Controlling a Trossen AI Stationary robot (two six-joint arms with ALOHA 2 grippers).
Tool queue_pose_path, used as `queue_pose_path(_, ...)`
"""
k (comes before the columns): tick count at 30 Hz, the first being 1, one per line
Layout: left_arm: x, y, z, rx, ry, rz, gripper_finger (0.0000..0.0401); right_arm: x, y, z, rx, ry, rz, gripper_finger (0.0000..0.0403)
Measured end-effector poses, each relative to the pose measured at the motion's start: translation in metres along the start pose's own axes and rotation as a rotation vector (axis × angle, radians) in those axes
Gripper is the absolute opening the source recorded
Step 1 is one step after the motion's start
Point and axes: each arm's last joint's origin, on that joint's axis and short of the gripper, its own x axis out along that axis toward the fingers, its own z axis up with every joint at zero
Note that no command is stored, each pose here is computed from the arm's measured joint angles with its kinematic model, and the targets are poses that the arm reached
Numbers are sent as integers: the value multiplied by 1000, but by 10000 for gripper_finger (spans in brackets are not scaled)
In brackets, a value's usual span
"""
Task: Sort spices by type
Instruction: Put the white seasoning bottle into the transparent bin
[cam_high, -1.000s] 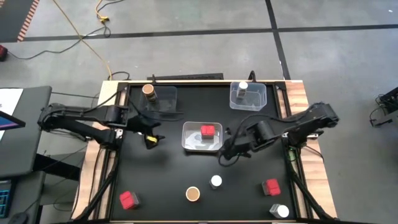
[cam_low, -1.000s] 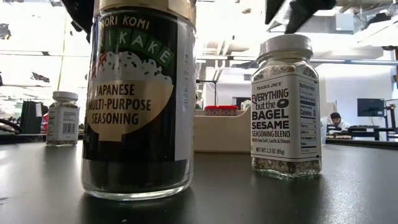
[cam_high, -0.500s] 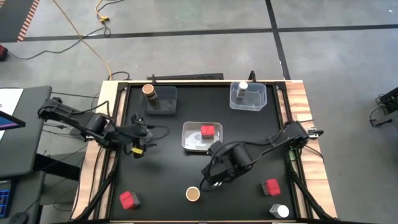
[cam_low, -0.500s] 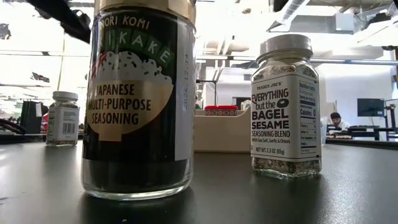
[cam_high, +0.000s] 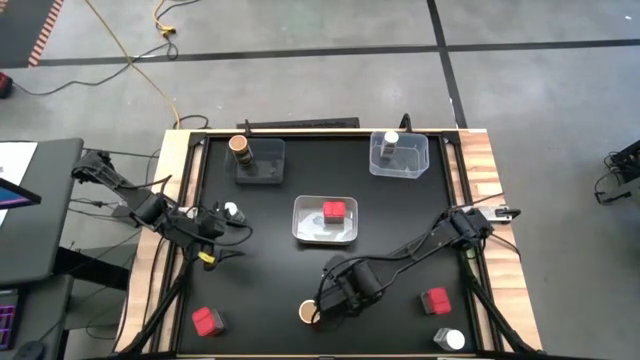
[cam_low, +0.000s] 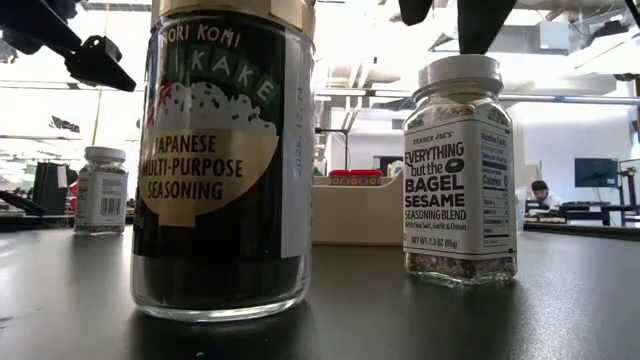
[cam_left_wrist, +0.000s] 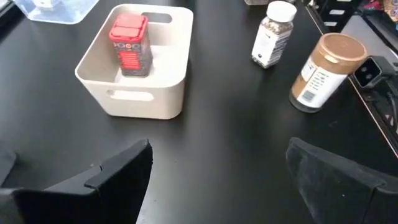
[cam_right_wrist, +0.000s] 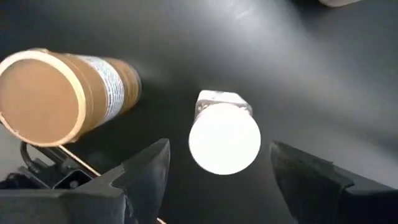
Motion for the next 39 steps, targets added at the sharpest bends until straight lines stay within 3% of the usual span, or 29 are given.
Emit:
queue_pose_path(18,0,-1,0,5,1,-6,355,55,13,8,-59,86,-82,301)
queue_pose_path(29,0,-1,0,6,2,-5,355,57,14,6,11,124,-75,299)
queue_pose_path(39,0,-1,0,-23,3,-5,355,57,16,6,23,142,-54,222)
